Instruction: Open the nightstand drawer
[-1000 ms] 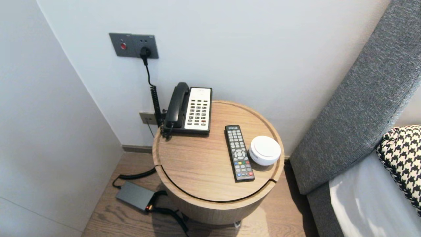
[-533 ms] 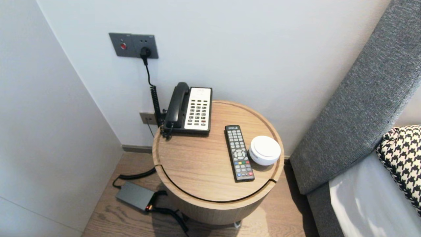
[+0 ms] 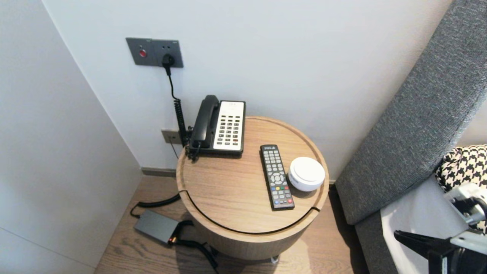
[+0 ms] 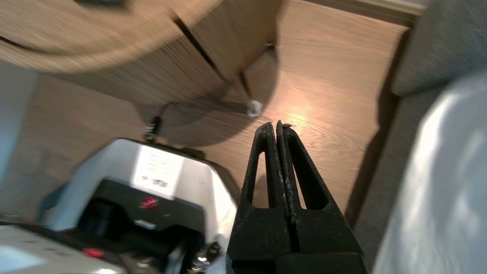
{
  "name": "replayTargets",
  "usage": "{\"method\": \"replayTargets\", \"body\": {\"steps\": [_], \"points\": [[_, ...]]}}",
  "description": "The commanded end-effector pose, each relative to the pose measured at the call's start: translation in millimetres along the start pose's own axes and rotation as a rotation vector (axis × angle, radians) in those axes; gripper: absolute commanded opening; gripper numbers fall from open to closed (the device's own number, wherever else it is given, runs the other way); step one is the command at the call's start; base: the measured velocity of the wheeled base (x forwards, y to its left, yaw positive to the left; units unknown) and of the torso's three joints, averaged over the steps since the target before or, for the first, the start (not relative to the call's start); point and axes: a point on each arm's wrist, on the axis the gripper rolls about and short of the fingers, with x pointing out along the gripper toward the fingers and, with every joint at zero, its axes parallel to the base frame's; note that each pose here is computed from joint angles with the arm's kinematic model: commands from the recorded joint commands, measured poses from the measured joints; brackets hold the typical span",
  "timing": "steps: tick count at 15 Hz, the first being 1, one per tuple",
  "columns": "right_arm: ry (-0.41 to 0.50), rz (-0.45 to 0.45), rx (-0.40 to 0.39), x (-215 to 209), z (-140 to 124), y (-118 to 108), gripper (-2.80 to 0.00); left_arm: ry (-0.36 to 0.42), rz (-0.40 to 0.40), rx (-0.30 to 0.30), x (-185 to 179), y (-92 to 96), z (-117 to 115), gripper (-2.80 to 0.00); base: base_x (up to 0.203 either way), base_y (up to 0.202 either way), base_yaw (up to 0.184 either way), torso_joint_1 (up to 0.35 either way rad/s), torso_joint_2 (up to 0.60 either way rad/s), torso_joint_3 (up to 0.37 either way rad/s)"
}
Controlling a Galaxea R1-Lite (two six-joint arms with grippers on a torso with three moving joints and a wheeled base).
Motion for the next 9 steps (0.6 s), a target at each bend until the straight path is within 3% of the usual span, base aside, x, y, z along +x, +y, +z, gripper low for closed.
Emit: {"method": "replayTargets", "body": {"steps": [1,6,9], "points": [[0.068,0.051,0.018,27,35,17,-2.8,0.011,0.0,0.0,1,-0.1,-3,-2.8,0.0,0.0,0.0,0.0,0.0,0.0],[0.255,0.12,0.22,68,76,63,-2.8,0.011,0.0,0.0,1,-0.1,-3,-2.8,0.0,0.0,0.0,0.0,0.0,0.0],[0.355,0.119,0.267,93,83,77,-2.8,0.011,0.0,0.0,1,-0.1,-3,-2.8,0.0,0.0,0.0,0.0,0.0,0.0]]}}
